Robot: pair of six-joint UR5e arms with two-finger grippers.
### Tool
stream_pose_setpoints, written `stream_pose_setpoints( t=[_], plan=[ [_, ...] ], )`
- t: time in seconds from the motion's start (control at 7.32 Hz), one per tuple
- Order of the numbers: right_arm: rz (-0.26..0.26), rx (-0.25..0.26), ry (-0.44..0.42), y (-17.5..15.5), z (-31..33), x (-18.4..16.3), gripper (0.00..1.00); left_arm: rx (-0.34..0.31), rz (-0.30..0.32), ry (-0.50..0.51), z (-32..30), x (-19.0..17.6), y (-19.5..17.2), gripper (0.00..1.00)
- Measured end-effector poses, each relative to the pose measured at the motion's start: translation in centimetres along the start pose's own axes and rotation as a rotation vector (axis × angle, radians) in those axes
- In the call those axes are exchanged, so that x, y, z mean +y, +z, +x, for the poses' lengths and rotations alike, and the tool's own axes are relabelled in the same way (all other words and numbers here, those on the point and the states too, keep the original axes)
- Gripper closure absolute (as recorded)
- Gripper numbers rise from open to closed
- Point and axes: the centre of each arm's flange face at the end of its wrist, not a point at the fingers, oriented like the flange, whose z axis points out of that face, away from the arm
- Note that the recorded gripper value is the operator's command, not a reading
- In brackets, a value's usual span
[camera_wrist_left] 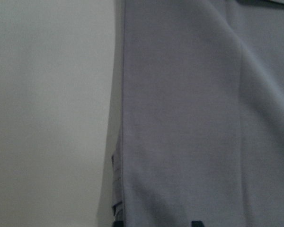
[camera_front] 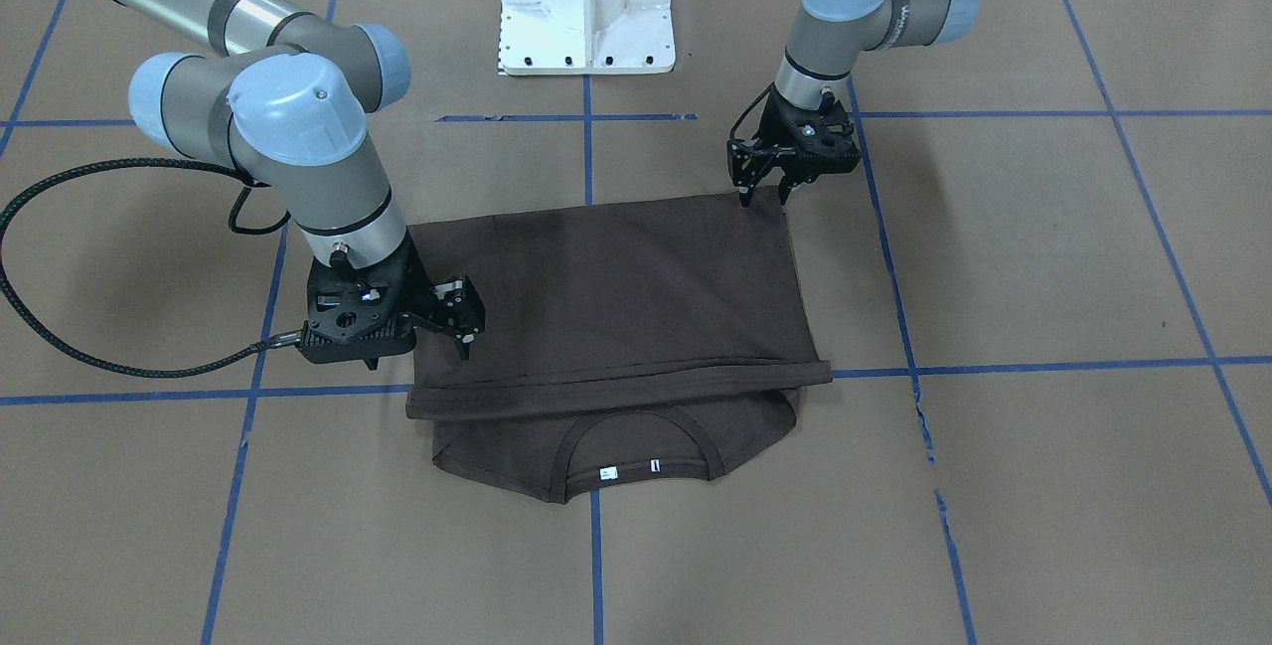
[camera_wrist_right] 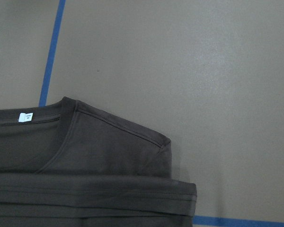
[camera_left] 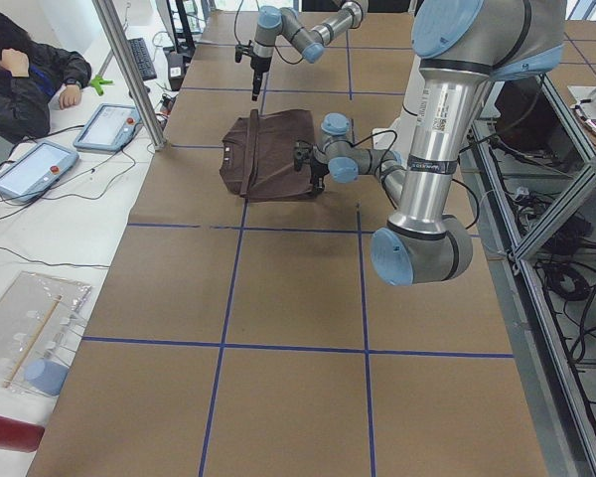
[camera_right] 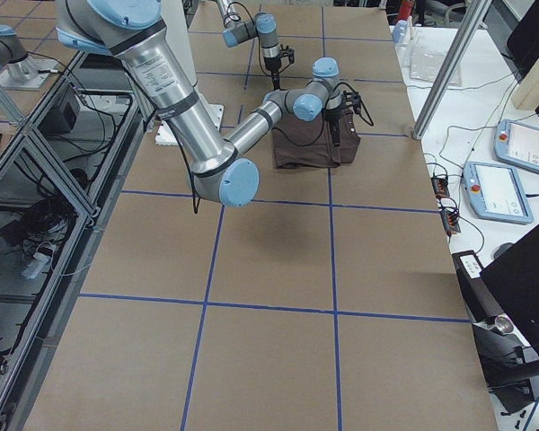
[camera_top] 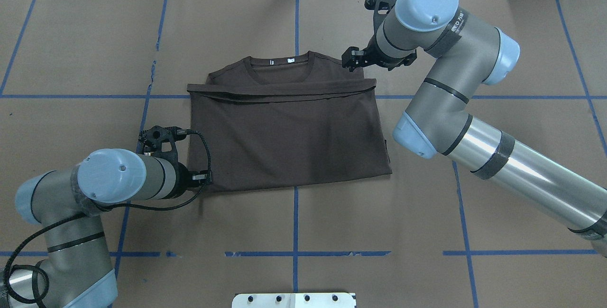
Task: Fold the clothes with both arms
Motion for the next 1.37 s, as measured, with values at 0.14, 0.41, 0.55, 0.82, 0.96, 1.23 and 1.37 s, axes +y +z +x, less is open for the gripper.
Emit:
stream_pose_setpoints(
  t=[0.14,0.41,0.55,0.82,0.96,1.23,1.37],
  plan=[
    [0.001,0.0,0.0,0.0,0.0,0.0,0.0,-0.006,-0.001,-0.001,-0.3,0.1,0.1,0.45],
    [0.001,0.001,0.001,0.0,0.1,0.0,0.0,-0.015,0.0,-0.002,-0.8,0.1,0.3,0.85],
    [0.001,0.002,0.001,0.1,0.2,0.1,0.0,-0.016,0.001,-0.002,-0.8,0.2,0.3,1.0],
    [0.0,0.005,0.002,0.2,0.5,0.1,0.0,-0.014,0.001,-0.001,-0.7,0.2,0.2,1.0],
    [0.0,0.006,0.002,0.3,0.6,0.2,0.0,-0.016,0.002,0.0,-0.9,0.2,0.2,1.0],
    [0.0,0.008,0.003,0.4,0.8,0.3,0.0,-0.037,0.007,0.015,-2.9,-0.1,-0.4,1.0],
    [-0.001,0.011,0.004,0.6,1.1,0.4,0.0,-0.053,0.033,0.038,-4.3,-1.9,-1.0,1.0]
  ],
)
